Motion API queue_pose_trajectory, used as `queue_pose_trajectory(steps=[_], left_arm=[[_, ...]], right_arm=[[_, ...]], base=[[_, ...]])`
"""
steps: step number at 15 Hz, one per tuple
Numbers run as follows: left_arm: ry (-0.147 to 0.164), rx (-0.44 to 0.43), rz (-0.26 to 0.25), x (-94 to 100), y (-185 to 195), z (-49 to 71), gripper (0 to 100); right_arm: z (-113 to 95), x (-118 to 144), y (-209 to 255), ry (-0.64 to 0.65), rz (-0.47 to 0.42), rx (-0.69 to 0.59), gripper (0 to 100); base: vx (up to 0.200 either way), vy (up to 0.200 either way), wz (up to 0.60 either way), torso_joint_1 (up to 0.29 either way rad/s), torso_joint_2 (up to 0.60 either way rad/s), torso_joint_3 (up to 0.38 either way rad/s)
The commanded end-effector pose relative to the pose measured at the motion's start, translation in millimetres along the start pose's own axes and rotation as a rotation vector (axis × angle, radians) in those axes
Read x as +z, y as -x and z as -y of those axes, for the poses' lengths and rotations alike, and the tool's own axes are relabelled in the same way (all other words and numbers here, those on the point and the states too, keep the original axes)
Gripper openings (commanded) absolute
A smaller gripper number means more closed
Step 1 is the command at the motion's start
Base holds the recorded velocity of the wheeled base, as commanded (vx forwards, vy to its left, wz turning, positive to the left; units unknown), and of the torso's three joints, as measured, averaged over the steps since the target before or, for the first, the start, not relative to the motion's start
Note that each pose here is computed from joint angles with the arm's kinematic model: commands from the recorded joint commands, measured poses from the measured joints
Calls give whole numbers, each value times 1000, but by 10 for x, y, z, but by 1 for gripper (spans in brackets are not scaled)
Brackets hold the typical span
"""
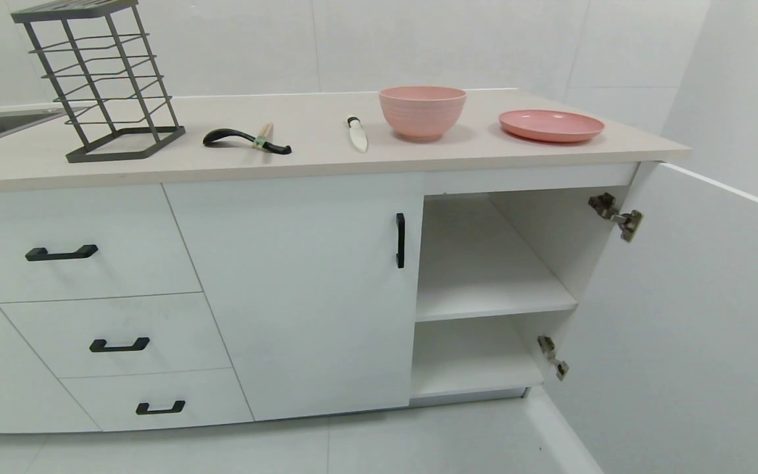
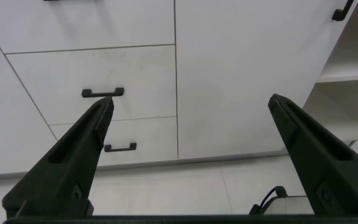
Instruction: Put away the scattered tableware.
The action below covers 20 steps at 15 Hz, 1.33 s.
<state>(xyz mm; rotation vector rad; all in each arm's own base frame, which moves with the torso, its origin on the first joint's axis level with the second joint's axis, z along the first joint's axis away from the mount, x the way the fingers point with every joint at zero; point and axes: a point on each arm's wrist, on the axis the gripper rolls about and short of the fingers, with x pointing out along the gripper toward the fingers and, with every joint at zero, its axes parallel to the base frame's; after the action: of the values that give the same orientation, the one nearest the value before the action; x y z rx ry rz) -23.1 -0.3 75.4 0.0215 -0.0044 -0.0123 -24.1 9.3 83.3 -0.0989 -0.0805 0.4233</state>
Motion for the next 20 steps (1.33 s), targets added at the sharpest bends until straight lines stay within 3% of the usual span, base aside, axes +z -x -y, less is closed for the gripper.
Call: queue_pose_trajectory(steps=[1,3,8,11,17,20], left_arm=[[0,0,-4,1,-3,0,100],[3,0,-4,1,-3,0,100],[8,3,-4,1,-3,-1,100],[9,3,-4,1,-3,-1,100],[11,2,-6,-1,-3,0,100],[11,2,-6,-1,-3,0,100]], right_arm=[[53,-26,8,-79,-35,-249,100],[92,-92,30,-105,-107,-473,100],[84,-85,24,-104,-95,-424,100],[84,-85,24,-105,-95,-421,100],[84,-85,24,-107,-95,-421,100],[84,-85,24,-105,-95,-421,100]], base=[[0,0,0,0,0,0],[0,0,0,0,0,0],[0,0,0,0,0,0],[0,-200,0,2,-1,1],[0,0,0,0,0,0],[200,0,0,6,4,1]])
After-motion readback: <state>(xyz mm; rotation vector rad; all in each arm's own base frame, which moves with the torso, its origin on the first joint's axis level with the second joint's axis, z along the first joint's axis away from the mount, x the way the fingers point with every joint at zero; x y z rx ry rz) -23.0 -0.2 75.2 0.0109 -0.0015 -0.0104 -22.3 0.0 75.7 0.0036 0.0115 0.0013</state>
